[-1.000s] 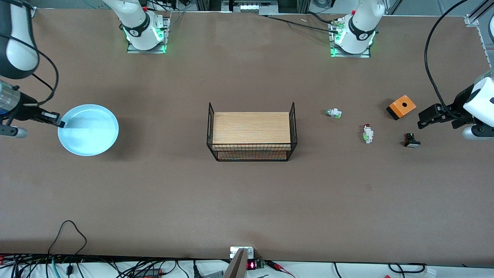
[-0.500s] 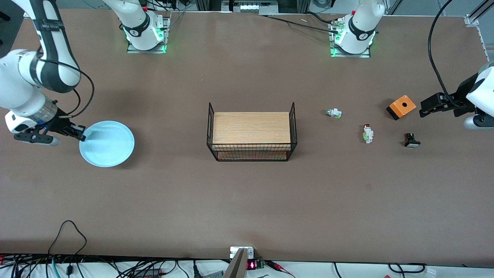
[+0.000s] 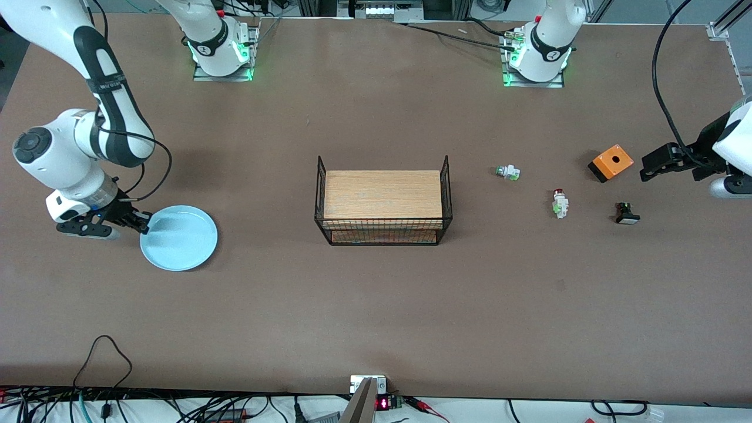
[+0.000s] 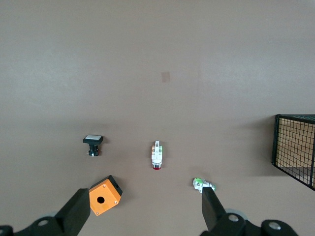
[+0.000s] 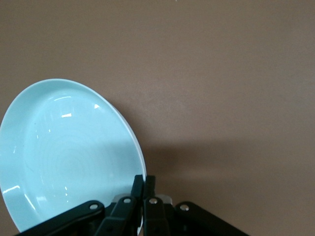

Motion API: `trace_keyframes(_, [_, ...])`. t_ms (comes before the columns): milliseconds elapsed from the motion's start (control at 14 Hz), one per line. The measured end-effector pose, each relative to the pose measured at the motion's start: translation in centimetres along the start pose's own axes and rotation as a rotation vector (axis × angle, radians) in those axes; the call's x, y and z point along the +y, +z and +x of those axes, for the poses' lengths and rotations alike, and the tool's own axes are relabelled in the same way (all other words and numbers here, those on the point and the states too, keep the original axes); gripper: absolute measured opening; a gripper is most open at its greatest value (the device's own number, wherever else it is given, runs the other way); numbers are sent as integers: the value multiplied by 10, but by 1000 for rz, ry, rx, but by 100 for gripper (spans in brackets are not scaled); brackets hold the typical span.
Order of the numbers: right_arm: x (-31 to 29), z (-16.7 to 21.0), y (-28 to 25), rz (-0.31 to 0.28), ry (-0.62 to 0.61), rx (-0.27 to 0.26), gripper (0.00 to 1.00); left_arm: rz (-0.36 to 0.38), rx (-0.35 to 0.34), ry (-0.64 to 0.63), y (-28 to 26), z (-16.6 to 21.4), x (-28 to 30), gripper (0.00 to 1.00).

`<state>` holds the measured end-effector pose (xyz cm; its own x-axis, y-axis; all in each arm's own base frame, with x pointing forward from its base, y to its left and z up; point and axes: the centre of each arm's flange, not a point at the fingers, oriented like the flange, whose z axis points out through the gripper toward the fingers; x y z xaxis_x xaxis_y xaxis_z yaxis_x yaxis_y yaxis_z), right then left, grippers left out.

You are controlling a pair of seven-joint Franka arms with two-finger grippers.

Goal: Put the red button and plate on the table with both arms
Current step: 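Lower the plate onto the table and open the right gripper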

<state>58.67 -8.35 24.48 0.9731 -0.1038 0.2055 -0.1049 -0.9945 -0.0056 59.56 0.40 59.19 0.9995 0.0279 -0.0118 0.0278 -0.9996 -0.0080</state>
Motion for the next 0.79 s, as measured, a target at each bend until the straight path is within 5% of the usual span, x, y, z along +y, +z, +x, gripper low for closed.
trace_keyframes(357, [-8,-4,35,-3,-13,16,6,0,0,0,0,0,0,100])
trace_keyframes(500, [-8,-1,36,-3,-14,20,21,0,0,0,0,0,0,100])
trace_keyframes(643, [-8,4,32,-3,-14,30,26,0,0,1,0,0,0,100])
trace_keyframes(786, [-9,12,23,-2,-18,50,45,-1,1,8,0,0,2,100])
